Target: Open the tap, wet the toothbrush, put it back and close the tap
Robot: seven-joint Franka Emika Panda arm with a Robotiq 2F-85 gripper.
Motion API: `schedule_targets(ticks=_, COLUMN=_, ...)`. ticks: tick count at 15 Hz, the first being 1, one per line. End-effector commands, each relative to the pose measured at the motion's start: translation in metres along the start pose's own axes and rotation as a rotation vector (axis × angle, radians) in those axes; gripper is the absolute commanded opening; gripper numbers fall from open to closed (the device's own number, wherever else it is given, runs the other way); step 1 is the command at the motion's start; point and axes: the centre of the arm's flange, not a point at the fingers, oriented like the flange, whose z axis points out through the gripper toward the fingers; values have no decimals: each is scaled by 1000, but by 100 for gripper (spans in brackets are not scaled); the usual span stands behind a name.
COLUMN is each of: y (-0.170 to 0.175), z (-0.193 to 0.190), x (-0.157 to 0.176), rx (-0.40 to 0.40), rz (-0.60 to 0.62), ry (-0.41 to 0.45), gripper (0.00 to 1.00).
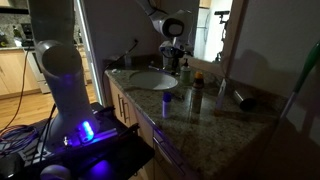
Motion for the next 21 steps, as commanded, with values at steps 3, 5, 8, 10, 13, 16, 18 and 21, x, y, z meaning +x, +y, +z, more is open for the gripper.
schedule_targets(ticks=3, y=-41, z=4, x=-55, rx=86, rz=137, ry=284, gripper=2)
schedule_targets(ticks=5, y=-44, z=4, x=-65, rx=94, rz=192, ry=379, gripper=2)
schedule_targets(ticks=8, y=-52, z=8, x=-49, rx=106, rz=167, ry=336, gripper=9)
schedule_targets(ticks=10, y=-52, z=18, x=-44, rx=84, rz=221, ry=356, gripper=2)
schedule_targets(ticks=13, y=-63, z=46, x=-43, rx=61, rz=335, ry=342, gripper=2)
schedule_targets(ticks=16, y=-76, z=66, x=-44, rx=72, rz=427, ry=330, gripper=2)
schedule_targets(ticks=18, y=-63, z=62, x=-47, rx=61, rz=401, ry=327, gripper=9)
schedule_targets(ticks=21, y=-73, z=74, x=-44, rx=40, rz=444, ry=366, gripper=2)
